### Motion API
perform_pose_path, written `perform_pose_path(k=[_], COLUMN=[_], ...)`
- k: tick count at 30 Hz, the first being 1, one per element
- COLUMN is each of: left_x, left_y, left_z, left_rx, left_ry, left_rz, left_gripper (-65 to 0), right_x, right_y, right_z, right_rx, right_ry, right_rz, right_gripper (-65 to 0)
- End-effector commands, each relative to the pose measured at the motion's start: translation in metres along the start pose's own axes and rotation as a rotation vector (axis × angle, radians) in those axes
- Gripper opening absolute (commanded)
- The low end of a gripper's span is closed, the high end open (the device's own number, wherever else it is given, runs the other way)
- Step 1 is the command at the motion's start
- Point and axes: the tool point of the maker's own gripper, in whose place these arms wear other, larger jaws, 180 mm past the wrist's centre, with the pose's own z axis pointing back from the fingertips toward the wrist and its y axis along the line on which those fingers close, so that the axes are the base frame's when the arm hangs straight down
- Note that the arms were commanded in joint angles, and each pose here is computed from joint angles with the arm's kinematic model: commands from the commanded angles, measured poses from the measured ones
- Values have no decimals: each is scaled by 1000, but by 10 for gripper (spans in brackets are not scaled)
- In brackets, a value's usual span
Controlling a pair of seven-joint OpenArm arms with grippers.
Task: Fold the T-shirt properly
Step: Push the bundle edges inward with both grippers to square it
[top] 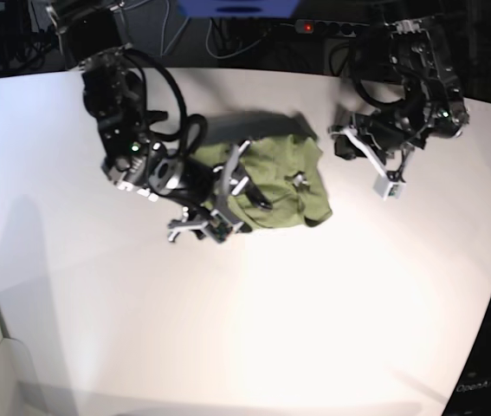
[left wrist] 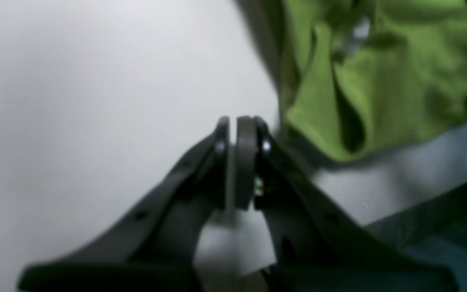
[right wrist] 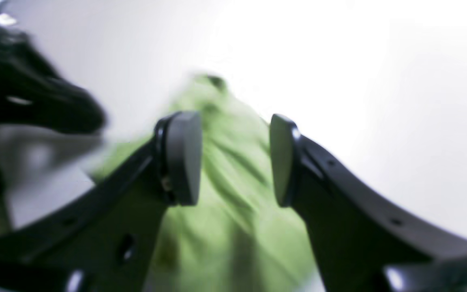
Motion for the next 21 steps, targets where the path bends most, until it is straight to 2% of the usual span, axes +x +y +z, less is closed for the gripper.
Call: perform_pose_path(k=[1,6,8,11,15,18,21], left_x=[14,-1,-3,-3,-1,1,15], left_y=[-6,-31,-36,-40,-40,-37,-35], left_z=[3,-10,-13,-16,-28,-41,-50], left_rx=[-19,-77,-87,-95,-114,-129,-141], left_ry=[-40,31,41,40,57,74,46], left_rz=[-33,-116,-126,-122,-93,-58,-40], left_gripper=[-622,-622,-622,-622,-622,-622,-622], right_x=[19,11,3,-11,-38,-52,-69], right_y=[-9,-55,-65,-79,-90,-86,-72], right_z=[4,28,30,33,26,24,26], right_rx=[-15,-123,-138,-151,-150,-140,-122], right_ry=[-52,-14,23,68,132,130,140], right_rz=[23,46,50,49,-1,-36,-68], right_gripper=[-380,-508,-537,-550,-550,-550,-550])
